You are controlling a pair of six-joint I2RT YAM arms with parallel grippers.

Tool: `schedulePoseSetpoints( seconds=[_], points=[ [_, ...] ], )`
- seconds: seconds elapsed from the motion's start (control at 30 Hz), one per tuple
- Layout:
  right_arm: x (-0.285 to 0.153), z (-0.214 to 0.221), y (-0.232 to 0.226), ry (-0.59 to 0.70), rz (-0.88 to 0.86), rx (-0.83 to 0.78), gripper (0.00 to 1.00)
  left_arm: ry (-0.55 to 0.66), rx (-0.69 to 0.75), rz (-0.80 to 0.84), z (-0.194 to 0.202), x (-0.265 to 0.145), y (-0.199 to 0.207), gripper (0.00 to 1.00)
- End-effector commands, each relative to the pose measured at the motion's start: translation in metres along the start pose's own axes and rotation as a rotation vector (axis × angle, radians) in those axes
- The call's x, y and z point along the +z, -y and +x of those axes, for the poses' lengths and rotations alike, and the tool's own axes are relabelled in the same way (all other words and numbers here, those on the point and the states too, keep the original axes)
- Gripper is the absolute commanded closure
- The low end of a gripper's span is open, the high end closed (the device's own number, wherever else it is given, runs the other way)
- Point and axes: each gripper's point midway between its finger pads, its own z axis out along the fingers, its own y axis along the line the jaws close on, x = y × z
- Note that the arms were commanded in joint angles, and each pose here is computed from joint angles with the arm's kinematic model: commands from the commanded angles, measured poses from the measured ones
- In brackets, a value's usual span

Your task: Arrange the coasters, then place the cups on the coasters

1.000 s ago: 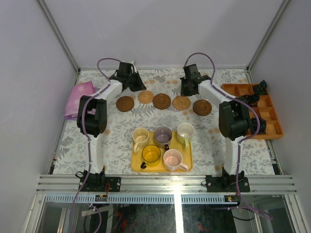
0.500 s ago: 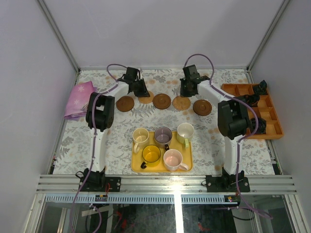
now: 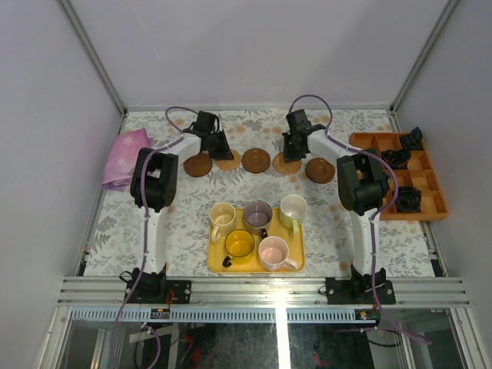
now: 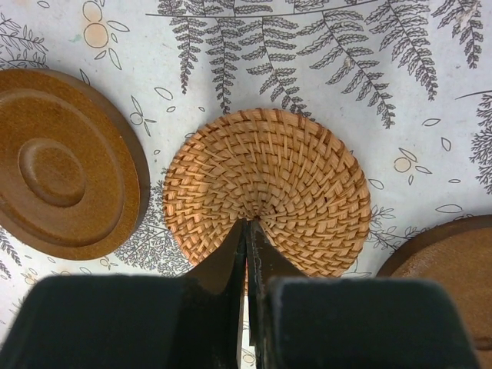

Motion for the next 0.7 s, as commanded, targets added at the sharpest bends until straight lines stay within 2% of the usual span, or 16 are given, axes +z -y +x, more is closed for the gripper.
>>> schedulePoseSetpoints(
  seconds=[0.0, 0.3, 0.67],
  points=[
    [-0.002, -0.005, -0.002, 0.015, -0.022, -0.003, 1.0, -0.056, -0.038, -0.079, 0.031, -0.004, -0.024, 0.92],
    [0.01, 0.012, 0.004, -0.03, -0.017, -0.001, 1.0, -0.069, -0.052, -0.083, 0.042, -0.009, -0.027, 0.93],
    [0.0, 0.026, 0.015, -0.04, 0.02, -0.015, 1.0, -0.001, -0.04, -0.039, 0.02, -0.02, -0.008, 0.92]
  ],
)
